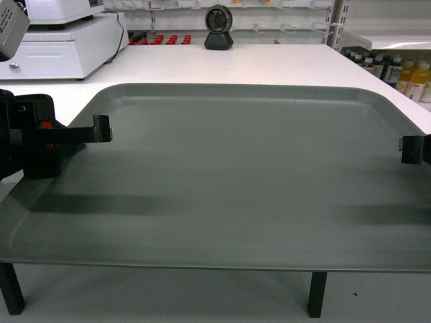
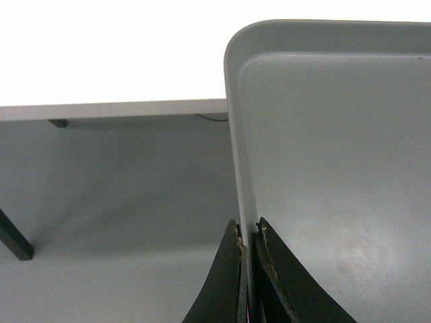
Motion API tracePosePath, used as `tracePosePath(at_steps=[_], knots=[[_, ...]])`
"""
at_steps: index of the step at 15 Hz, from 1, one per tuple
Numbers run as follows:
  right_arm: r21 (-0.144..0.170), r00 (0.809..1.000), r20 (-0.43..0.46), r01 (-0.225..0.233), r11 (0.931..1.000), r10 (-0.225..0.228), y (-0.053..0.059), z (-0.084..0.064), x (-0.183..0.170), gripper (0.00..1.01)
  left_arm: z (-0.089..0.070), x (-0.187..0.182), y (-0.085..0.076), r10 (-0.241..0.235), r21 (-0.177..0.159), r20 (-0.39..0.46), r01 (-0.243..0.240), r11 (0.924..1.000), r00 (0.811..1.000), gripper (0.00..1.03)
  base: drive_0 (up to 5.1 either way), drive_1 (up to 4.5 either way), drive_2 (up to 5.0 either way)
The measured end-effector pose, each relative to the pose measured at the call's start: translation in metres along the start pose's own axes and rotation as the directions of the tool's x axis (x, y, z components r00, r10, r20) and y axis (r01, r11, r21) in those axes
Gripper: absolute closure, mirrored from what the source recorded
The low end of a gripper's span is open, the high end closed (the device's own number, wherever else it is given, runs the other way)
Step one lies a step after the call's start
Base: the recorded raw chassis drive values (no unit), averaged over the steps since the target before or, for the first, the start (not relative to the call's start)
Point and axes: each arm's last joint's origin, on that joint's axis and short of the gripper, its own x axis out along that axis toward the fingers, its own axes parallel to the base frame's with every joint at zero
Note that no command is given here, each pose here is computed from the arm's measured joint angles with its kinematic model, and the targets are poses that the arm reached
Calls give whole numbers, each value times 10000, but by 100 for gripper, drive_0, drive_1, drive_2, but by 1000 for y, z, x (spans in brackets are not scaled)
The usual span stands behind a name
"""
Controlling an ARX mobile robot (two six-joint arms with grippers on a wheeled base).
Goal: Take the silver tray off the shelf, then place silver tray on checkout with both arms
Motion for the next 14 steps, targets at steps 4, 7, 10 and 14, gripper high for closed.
tracePosePath(at_steps=[4,7,10,14], knots=[[-6,10000,-31,1,10000,-1,0,0,0,98,0,0,0,3,5,-45,-3,10000,10000,100,3,427,-422],[-2,10000,20,-22,10000,22,0,0,0,98,0,0,0,2,-2,-11,-2,10000,10000,100,0,425,-425],[-7,10000,9,6,10000,-6,0,0,0,98,0,0,0,12,1,-6,-12,10000,10000,100,-1,424,-427],[-8,10000,-5,-11,10000,11,0,0,0,98,0,1,0,-10,-2,-13,10,10000,10000,100,-5,208,-218]])
